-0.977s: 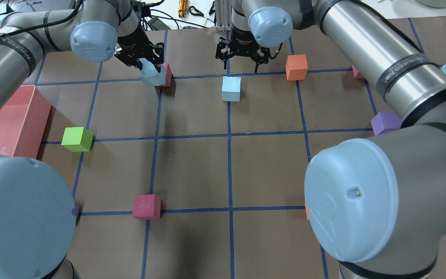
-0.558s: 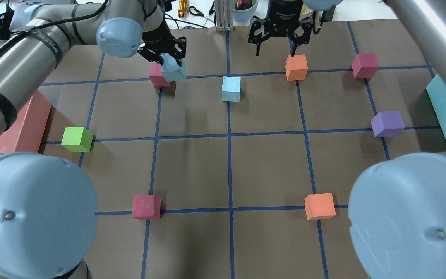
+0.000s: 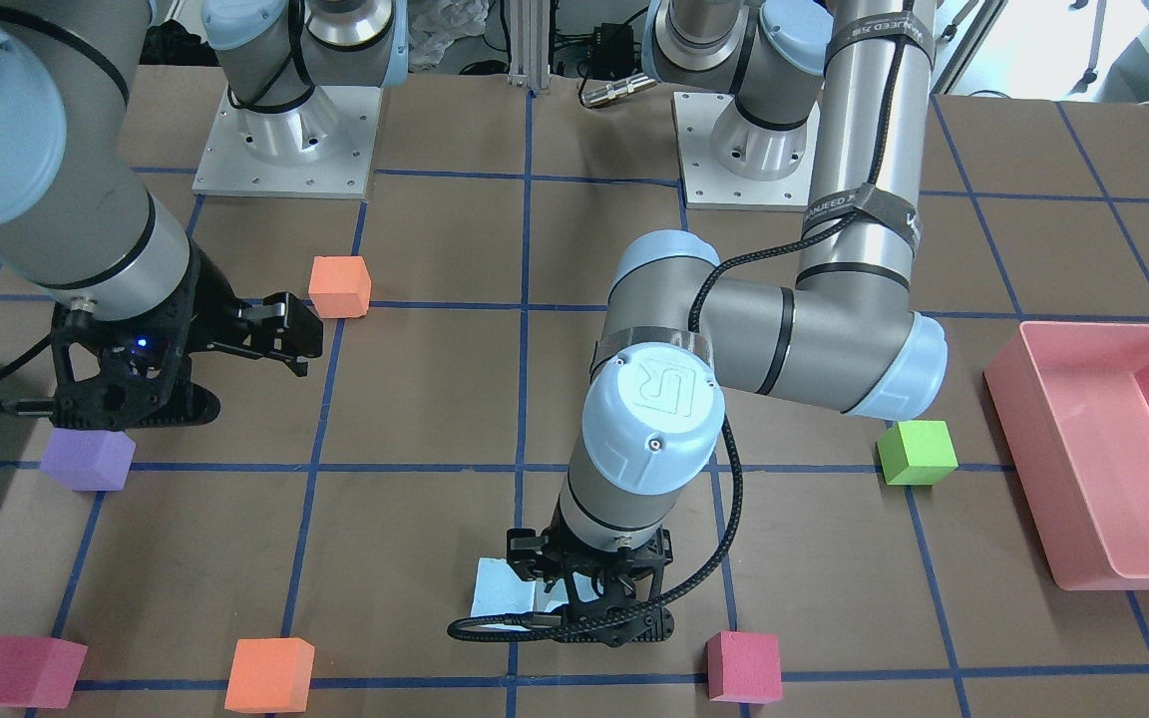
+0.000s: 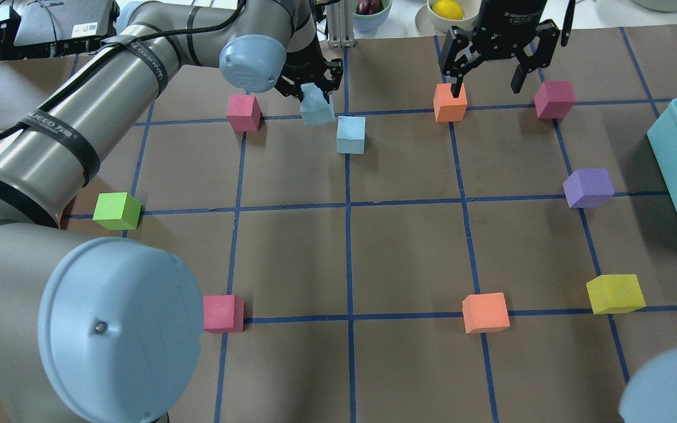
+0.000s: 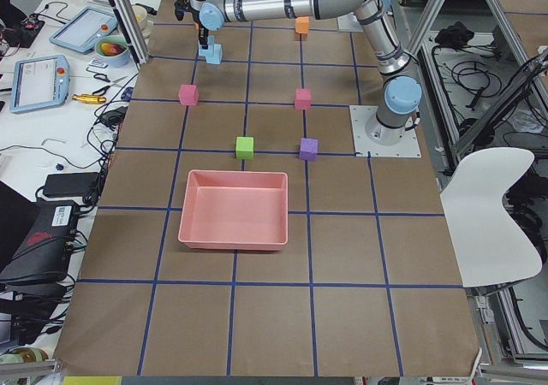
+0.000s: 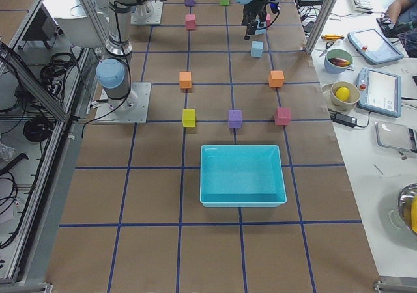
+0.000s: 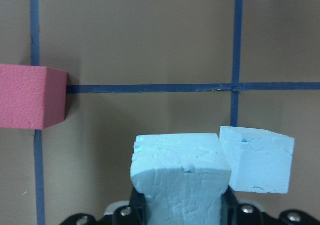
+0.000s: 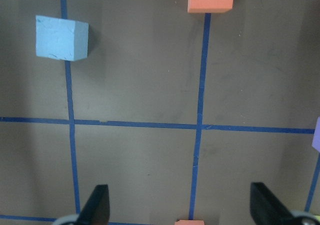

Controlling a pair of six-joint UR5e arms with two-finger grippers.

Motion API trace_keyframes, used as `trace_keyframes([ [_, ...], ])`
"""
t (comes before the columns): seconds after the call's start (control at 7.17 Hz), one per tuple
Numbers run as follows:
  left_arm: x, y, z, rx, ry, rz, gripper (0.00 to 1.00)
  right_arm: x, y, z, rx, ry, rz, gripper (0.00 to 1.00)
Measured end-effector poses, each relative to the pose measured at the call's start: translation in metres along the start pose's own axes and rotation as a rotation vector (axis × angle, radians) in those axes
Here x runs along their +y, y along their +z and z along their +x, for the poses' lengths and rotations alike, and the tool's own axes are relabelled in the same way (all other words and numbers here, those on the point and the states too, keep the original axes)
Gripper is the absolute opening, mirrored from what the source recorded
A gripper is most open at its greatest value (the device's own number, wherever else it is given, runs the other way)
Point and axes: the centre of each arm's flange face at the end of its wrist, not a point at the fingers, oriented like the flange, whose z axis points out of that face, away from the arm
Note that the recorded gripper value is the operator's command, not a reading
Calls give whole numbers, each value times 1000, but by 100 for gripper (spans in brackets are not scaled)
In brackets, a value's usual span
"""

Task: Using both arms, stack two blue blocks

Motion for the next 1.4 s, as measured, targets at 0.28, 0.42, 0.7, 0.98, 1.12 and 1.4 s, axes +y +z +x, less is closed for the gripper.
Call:
trace_keyframes([
  [0.28,6,15,23,-1,-9,-11,0,27,17,-1,3,-2,-12,100],
  [0.42,9,21,32,-1,-14,-16,0,30,20,1,5,-1,2,100],
  [0.7,12,25,40,0,-16,-19,0,25,10,17,30,31,70,100],
  [0.98,13,27,44,1,-7,-19,0,34,-4,26,37,53,103,100],
  [1.12,13,29,46,2,-4,-20,0,43,-13,26,38,54,120,100],
  [1.4,12,34,49,1,1,-23,0,56,-23,23,36,51,140,100],
])
